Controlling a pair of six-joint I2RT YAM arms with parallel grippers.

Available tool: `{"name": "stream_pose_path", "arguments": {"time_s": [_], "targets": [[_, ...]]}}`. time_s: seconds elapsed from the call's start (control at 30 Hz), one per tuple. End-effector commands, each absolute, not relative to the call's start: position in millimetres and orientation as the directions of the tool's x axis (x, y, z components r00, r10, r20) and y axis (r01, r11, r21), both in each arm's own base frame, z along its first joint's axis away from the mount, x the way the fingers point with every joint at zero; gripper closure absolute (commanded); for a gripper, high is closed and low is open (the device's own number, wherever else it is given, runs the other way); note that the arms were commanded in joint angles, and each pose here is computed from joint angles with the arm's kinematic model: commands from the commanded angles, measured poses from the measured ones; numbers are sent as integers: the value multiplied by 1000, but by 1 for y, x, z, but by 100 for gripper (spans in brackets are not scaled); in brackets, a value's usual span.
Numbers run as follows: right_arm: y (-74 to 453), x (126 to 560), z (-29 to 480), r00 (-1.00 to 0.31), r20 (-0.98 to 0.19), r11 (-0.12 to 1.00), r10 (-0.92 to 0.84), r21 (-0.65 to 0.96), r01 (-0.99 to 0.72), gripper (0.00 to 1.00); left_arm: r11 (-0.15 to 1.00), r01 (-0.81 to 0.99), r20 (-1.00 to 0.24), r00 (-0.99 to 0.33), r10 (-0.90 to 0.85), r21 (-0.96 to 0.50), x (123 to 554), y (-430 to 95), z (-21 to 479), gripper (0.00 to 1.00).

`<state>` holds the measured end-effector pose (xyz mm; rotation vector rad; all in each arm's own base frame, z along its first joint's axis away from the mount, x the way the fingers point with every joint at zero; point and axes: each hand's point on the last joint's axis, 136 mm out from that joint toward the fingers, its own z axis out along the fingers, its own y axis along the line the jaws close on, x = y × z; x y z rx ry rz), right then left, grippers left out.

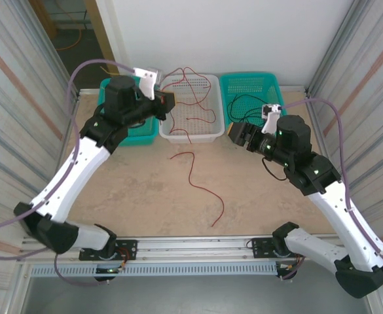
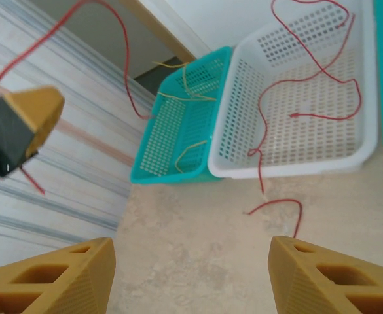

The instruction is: Untangle the cables

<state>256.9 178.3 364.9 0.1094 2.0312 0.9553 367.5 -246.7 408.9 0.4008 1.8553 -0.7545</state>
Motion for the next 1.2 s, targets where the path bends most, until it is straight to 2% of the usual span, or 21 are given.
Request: {"name": "stream_pose_path", "arguments": {"time_s": [0.0,0.3,0.77,0.9,1.03,1.17], "targets": [[167,252,355,-616,-689,744,381,624,-238,37,749,586,-920,-385,-80,-310,390,-246,421,100],[160,245,335,-644,-671,764,369,613,-201,37,771,563,-910,-412,-53,-299,453,-266,396,100],[162,245,315,-680,-648,781,345,599,-175,37,779,549,-900,-434,-44,-303,482,-276,374,100],[167,246,304,-719,-622,810,311,569,-142,41,792,530,-892,-449,-40,-303,495,-272,357,100],[170,241,310,-710,-644,834,283,531,-149,39,809,487,-865,-499,-50,-328,513,-269,326,100],[171,237,301,-728,-625,847,282,518,-117,39,808,478,-861,-503,-70,-344,523,-273,321,100]]}}
